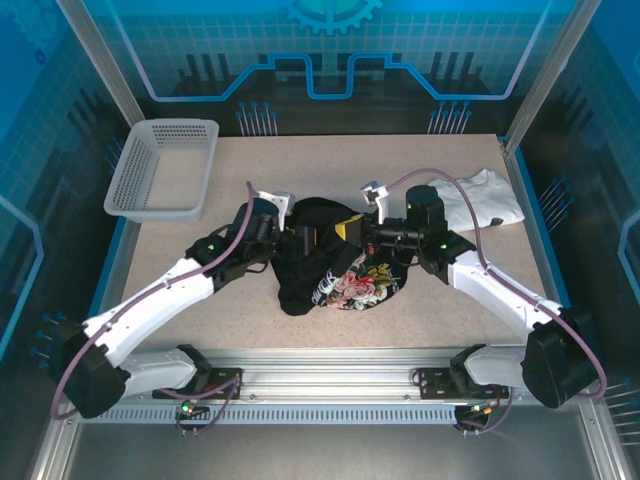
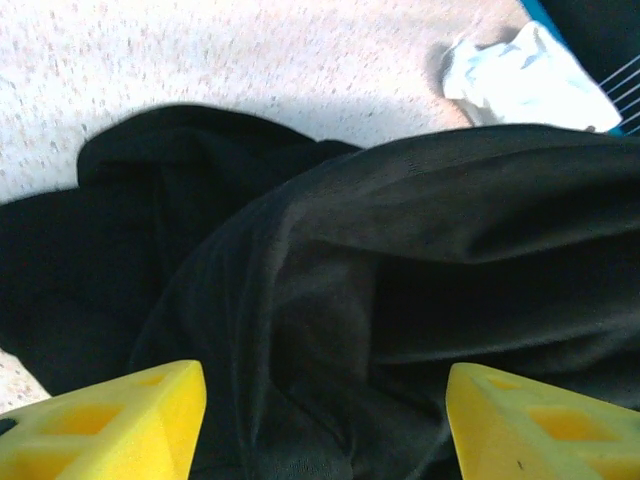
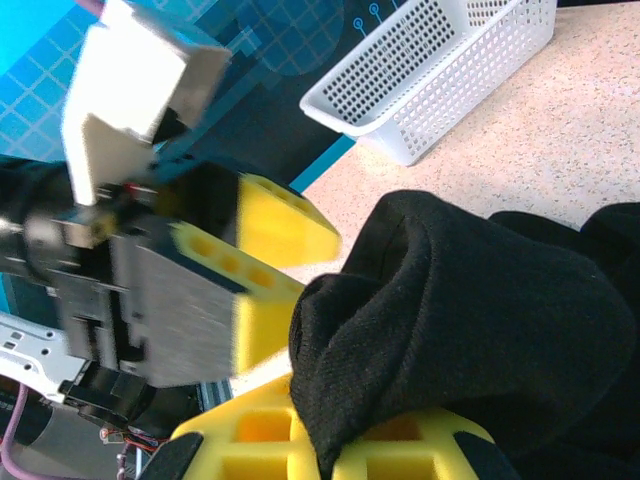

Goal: Fold the inside-out t-shirt

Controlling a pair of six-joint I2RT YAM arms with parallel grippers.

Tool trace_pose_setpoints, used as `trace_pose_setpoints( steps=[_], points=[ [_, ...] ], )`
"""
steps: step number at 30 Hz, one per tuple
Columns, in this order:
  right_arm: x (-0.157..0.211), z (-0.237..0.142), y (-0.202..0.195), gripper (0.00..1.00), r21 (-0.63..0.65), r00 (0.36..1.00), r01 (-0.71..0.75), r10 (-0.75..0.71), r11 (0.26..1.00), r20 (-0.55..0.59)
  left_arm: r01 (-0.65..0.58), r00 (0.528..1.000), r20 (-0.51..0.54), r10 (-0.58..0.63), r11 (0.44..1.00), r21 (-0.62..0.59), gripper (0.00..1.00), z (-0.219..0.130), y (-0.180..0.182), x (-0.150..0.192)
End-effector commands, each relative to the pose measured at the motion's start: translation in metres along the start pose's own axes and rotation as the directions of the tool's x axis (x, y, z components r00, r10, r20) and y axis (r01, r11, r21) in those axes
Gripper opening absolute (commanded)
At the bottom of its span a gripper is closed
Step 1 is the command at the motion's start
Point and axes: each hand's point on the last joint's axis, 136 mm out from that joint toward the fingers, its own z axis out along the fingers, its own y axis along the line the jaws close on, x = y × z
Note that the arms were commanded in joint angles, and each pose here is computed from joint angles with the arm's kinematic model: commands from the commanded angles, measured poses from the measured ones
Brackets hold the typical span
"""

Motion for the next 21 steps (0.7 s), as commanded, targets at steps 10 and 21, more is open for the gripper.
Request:
trace_pose_setpoints(
  steps=[10, 21],
  points=[
    [-0.017, -0.037, 0.014, 0.00, -0.014, 0.988, 0.113, -0.111, 0.993, 0.109, 0.111, 0.993, -0.082, -0.081, 0.873, 0.476, 0.25, 0.034, -0.067, -0.022],
    [-0.017, -0.074, -0.020, 0.02, 0.228, 0.989, 0.077, -0.104, 0.971, 0.105, -0.244, 0.969, 0.227, 0.099, 0.531, 0.811, 0.00, -0.095, -0.124, -0.024]
  ],
)
